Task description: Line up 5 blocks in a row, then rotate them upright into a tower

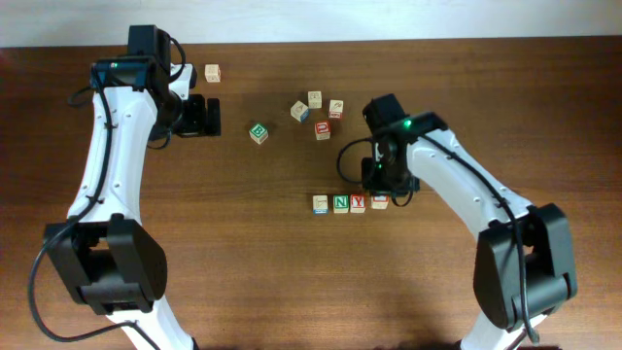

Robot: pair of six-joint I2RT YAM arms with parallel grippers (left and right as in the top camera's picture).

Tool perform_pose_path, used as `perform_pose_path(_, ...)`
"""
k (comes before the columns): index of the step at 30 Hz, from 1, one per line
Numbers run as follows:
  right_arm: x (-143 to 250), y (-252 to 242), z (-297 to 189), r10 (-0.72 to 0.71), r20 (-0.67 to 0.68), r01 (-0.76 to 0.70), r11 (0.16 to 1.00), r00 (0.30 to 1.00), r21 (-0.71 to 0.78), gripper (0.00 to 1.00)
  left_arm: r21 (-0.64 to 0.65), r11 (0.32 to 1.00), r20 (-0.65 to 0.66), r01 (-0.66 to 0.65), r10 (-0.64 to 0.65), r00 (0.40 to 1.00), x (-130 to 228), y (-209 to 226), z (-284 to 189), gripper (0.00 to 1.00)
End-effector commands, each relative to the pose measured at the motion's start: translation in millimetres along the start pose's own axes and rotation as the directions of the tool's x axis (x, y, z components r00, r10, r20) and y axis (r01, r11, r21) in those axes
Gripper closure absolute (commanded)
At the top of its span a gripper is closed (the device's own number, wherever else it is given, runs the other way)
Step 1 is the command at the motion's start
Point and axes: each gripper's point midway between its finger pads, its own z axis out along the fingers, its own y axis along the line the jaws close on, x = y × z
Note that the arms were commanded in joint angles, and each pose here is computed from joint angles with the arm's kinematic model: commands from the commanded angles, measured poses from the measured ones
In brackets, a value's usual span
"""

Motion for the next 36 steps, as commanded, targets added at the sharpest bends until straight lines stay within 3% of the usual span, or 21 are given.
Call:
perform_pose_path(1, 1, -5, 13, 0.021, 0.012, -0.021, 1.0, 1.0, 0.005, 0.76, -0.007, 1.0, 0.012, 0.01, -0.01, 1.0, -5, 2, -2, 0.01)
perform_pose_path(13, -3, -2, 44, 0.037, -0.005, -0.037, 0.999, 0.999, 0.0, 0.76, -0.007, 1.0, 0.012, 0.01, -0.01, 1.0, -5, 2, -2, 0.01)
perform_pose_path(22, -3, 3, 43, 0.036, -0.012, -0.037, 0.999, 0.999, -0.028, 0.58, -0.007, 1.0, 0.012, 0.01, -0.01, 1.0, -5, 2, -2, 0.01)
perform_pose_path(32, -25, 16, -3, 0.017, 0.015, -0.017, 0.999, 1.0, -0.052, 0.57, -0.007, 1.0, 0.012, 0.01, -0.01, 1.0, -5, 2, -2, 0.01)
perform_pose_path(36, -15, 1, -7, 0.024, -0.035, -0.024, 1.0, 0.999, 0.0, 0.57, -0.007, 1.0, 0.012, 0.01, -0.01, 1.0, -5, 2, -2, 0.01)
